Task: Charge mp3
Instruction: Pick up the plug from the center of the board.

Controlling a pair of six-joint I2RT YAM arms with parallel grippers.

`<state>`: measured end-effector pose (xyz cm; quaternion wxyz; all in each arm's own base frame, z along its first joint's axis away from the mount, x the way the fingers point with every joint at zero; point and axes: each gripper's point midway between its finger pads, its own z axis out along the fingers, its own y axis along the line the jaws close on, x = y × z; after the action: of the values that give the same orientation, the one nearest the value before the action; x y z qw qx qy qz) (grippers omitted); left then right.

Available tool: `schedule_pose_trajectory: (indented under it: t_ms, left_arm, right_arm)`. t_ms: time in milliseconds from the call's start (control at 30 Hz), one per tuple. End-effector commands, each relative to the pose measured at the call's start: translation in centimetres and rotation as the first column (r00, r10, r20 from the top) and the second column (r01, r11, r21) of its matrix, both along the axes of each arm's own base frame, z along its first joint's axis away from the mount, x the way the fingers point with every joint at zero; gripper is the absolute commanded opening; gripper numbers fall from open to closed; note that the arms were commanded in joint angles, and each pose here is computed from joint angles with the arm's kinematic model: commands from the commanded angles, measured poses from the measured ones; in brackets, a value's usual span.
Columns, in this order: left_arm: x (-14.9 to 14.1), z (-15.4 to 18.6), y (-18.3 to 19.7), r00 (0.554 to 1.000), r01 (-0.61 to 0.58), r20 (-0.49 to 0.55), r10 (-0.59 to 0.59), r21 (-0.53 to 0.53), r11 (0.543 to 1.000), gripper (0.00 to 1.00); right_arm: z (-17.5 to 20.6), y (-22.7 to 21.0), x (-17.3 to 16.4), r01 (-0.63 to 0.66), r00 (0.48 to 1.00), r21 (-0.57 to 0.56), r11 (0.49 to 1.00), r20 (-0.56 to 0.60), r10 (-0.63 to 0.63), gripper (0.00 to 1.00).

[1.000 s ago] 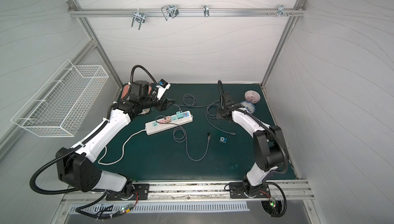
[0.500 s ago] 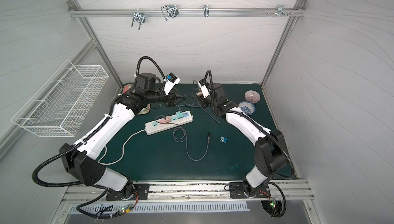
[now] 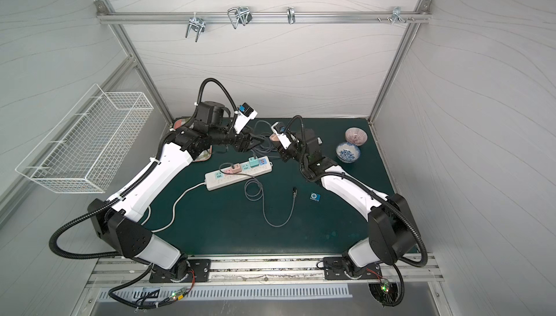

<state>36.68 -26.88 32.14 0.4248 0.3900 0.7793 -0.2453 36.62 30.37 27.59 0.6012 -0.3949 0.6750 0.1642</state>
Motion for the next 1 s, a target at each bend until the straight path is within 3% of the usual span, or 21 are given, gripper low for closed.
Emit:
schedule_pose_trajectory:
  t_ms: [0, 467, 633, 767, 967]
  left_arm:
    - [0.3, 0.9, -1.1, 1.0, 0.004, -0.008, -0.004, -0.017, 1.0, 0.63]
    - [0.2, -1.4, -1.6, 0.996, -0.01, -0.087, 0.011, 0.006, 1.0, 0.61]
    - [0.5, -1.3, -1.7, 0.996, -0.016, -0.082, 0.015, -0.008, 1.0, 0.56]
    - [0.4, -1.4, -2.2, 0.995, 0.002, -0.095, -0.004, -0.026, 1.0, 0.49]
    - [-0.3, -1.3, -2.3, 0.994, 0.029, -0.099, -0.033, -0.042, 0.999, 0.28]
  right_arm:
    - [3.7, 0.9, -1.5, -0.036, 0.98, 0.015, 0.999, 0.195, 0.033, 0.28]
    - [5.7, 1.3, -3.0, 0.001, 0.948, 0.038, 0.999, 0.319, -0.013, 0.26]
    - [5.8, 2.3, -4.1, -0.02, 0.931, 0.012, 1.0, 0.365, 0.014, 0.25]
    - [6.2, 2.8, -4.8, -0.018, 0.913, 0.011, 1.0, 0.408, 0.012, 0.24]
    - [6.1, 2.7, -4.8, -0.01, 0.919, 0.024, 1.0, 0.395, 0.0, 0.25]
